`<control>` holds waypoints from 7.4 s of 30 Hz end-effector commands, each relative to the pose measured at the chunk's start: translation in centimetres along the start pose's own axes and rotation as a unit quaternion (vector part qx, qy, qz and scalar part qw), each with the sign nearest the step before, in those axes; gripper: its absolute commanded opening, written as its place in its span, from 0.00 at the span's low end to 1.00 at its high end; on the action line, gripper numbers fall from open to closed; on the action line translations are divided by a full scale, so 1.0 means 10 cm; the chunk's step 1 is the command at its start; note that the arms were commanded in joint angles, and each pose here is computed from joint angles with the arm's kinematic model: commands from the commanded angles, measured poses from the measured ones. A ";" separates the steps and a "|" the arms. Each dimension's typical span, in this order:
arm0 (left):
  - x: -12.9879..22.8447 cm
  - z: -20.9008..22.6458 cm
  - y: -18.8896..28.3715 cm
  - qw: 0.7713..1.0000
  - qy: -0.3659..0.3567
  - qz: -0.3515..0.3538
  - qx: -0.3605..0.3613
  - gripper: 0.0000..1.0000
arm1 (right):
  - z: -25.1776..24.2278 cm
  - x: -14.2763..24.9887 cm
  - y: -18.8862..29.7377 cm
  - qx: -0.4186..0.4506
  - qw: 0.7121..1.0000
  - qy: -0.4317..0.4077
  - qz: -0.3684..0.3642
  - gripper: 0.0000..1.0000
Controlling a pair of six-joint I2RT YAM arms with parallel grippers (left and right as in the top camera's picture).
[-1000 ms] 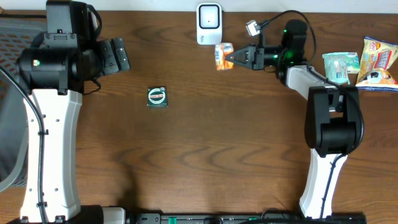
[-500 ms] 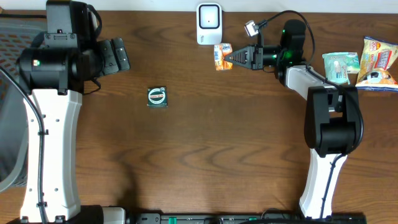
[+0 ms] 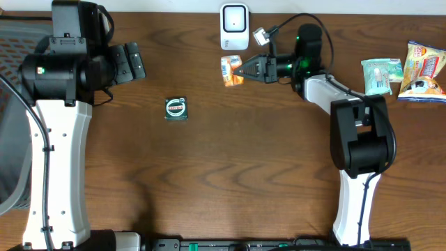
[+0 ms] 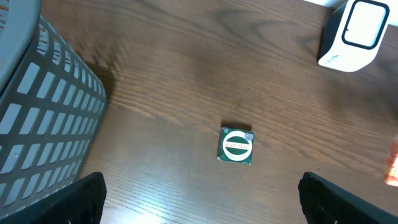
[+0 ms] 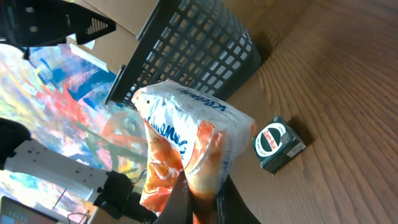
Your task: Scan the item barcode
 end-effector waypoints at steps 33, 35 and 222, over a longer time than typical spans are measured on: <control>0.00 0.00 -0.02 1.000 -0.002 0.004 -0.003 0.97 | -0.21 -0.13 0.21 0.387 0.905 -0.046 -0.170 0.02; 0.00 0.00 -0.02 1.000 -0.002 0.004 -0.003 0.98 | -0.13 -0.11 0.32 0.470 0.866 -0.027 -0.170 0.01; 0.00 0.00 -0.02 1.000 -0.002 0.004 -0.003 0.98 | -0.73 0.71 -1.76 0.706 0.701 -0.097 -0.039 0.72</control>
Point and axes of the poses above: each gripper's point midway between its finger pads, its own y axis back along the fingers, its own z axis along the line the jaws close on, x = y × z, the point moved 7 cm from there along y, back along the fingers, and after that the axes turned 14 degrees about -y, right-handed, at the moved point
